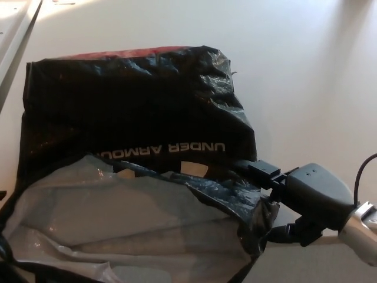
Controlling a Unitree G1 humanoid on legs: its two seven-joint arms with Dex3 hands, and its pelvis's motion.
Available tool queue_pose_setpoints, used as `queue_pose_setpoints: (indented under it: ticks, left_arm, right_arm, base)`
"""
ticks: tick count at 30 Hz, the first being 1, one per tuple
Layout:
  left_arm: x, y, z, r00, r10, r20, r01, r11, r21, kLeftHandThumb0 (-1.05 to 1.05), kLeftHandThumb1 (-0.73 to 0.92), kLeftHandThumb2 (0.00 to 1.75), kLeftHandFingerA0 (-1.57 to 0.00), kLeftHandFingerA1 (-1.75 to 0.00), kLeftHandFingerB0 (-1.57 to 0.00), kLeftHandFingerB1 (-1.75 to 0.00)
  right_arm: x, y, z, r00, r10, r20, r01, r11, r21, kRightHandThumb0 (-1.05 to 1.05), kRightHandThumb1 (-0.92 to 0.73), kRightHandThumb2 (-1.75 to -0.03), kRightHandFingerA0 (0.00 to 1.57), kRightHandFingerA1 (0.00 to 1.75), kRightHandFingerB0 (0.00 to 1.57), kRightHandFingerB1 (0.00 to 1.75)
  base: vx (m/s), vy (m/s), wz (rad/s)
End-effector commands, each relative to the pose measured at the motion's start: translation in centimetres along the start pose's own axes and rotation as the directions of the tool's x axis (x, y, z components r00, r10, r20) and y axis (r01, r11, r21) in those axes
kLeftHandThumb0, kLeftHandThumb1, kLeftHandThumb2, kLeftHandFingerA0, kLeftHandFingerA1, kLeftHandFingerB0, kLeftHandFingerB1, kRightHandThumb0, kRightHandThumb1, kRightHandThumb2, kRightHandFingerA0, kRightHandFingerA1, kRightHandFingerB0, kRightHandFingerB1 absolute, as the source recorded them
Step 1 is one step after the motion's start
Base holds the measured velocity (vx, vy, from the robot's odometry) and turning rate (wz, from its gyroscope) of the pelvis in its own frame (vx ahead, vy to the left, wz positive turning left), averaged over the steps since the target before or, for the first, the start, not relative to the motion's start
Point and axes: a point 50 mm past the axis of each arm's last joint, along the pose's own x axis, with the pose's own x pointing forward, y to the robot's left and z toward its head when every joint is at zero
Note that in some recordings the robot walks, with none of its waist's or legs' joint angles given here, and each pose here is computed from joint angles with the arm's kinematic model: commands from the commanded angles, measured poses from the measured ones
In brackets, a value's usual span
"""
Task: A plastic bag is kept infront of the robot in the middle of the desk and the robot uses both its hands to grab it from the top and lifts it up and then releases it.
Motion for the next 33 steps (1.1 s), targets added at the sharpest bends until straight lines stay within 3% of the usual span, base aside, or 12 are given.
queue_pose_setpoints:
  ticks: [1,5,6,8,11,17,18,19,26,28,30,33]
  left_arm:
    - [-0.4,-0.7,0.5,0.999,-0.011,0.039,0.013,0.998,-0.059,-0.26,0.28,0.80,-1.09,-0.98,-0.05,-0.46]
    - [-0.7,-1.3,0.9,0.998,-0.014,0.057,0.020,0.995,-0.095,-0.27,0.29,0.80,-1.10,-1.00,-0.04,-0.45]
    - [-0.7,-1.4,1.0,0.998,-0.016,0.060,0.022,0.995,-0.097,-0.35,0.44,0.53,-1.18,-0.82,-0.16,-0.31]
    - [-0.7,-1.6,1.1,0.998,-0.034,0.060,0.039,0.995,-0.095,-0.28,0.29,0.81,-1.07,-0.98,-0.02,-0.45]
    - [-0.7,-1.8,1.0,0.998,-0.044,0.052,0.049,0.994,-0.094,-0.35,0.45,0.54,-1.16,-0.91,-0.13,-0.30]
    - [-0.5,-1.7,0.5,1.000,0.015,0.014,-0.013,0.993,-0.119,-0.30,0.31,0.81,-1.07,-0.97,0.00,-0.44]
    - [-0.5,-1.7,0.4,1.000,0.021,0.007,-0.020,0.993,-0.119,-0.30,0.31,0.81,-1.07,-0.97,0.00,-0.44]
    - [-0.5,-1.7,0.3,1.000,0.022,0.001,-0.022,0.992,-0.121,-0.41,0.48,0.55,-1.17,-0.84,-0.14,-0.31]
    - [-0.3,-1.7,0.3,0.999,0.048,-0.002,-0.048,0.991,-0.123,-0.39,0.47,0.56,-1.17,-0.83,-0.15,-0.32]
    - [-0.1,-1.7,0.3,0.999,0.051,-0.003,-0.051,0.990,-0.128,-0.29,0.31,0.81,-1.06,-0.96,-0.01,-0.44]
    - [0.0,-1.7,0.4,0.998,0.061,0.007,-0.060,0.989,-0.137,-0.37,0.47,0.56,-1.18,-0.83,-0.15,-0.33]
    - [0.3,-1.8,0.6,0.997,0.069,0.020,-0.066,0.988,-0.139,-0.39,0.48,0.57,-1.18,-0.82,-0.15,-0.33]
  right_arm:
    - [-0.2,-0.1,-0.2,0.999,-0.033,-0.025,0.034,0.999,0.042,-0.62,-0.40,-0.72,0.86,0.62,0.02,0.20]
    - [-0.3,-0.3,-0.1,0.999,-0.044,-0.030,0.046,0.997,0.068,-0.59,-0.40,-0.72,0.85,0.62,0.01,0.20]
    - [-0.3,-0.3,-0.1,0.998,-0.048,-0.028,0.050,0.996,0.071,-0.60,-0.40,-0.71,0.86,0.62,0.02,0.20]
    - [-0.2,-0.5,0.0,0.998,-0.056,-0.022,0.057,0.996,0.074,-0.60,-0.40,-0.71,0.85,0.62,0.02,0.21]
    - [-0.2,-0.6,0.1,0.998,-0.066,-0.017,0.067,0.994,0.081,-0.59,-0.40,-0.70,0.86,0.62,0.03,0.21]
    - [-0.2,-0.8,0.0,0.997,-0.077,-0.015,0.078,0.994,0.082,-0.59,-0.39,-0.69,0.88,0.62,0.03,0.20]
    - [-0.2,-0.8,0.0,0.997,-0.075,-0.017,0.076,0.994,0.081,-0.59,-0.39,-0.69,0.88,0.62,0.03,0.20]
    - [-0.2,-0.8,0.0,0.997,-0.077,-0.015,0.078,0.994,0.080,-0.59,-0.39,-0.70,0.88,0.62,0.03,0.20]
    - [-0.2,-0.8,0.2,0.997,-0.076,-0.015,0.077,0.992,0.096,-0.58,-0.36,-0.73,0.90,0.65,0.03,0.22]
    - [-0.3,-0.7,0.2,0.997,-0.080,-0.012,0.081,0.992,0.101,-0.59,-0.37,-0.74,0.90,0.64,0.01,0.21]
    - [-0.3,-0.7,0.2,0.997,-0.080,-0.013,0.081,0.990,0.113,-0.56,-0.36,-0.75,0.88,0.64,0.00,0.23]
    - [-0.3,-0.7,0.3,0.997,-0.071,-0.013,0.072,0.991,0.117,-0.58,-0.37,-0.74,0.91,0.65,0.00,0.20]
  base:
    - [0.00,0.000,0.00]
    - [0.00,0.000,0.00]
    - [0.00,0.000,0.00]
    - [0.00,0.000,0.00]
    - [0.00,0.000,0.00]
    - [0.00,0.000,0.00]
    - [0.00,0.000,0.00]
    - [0.00,0.000,0.00]
    - [0.00,0.000,0.00]
    - [0.00,0.000,0.00]
    - [0.00,0.000,0.00]
    - [0.00,0.000,0.00]
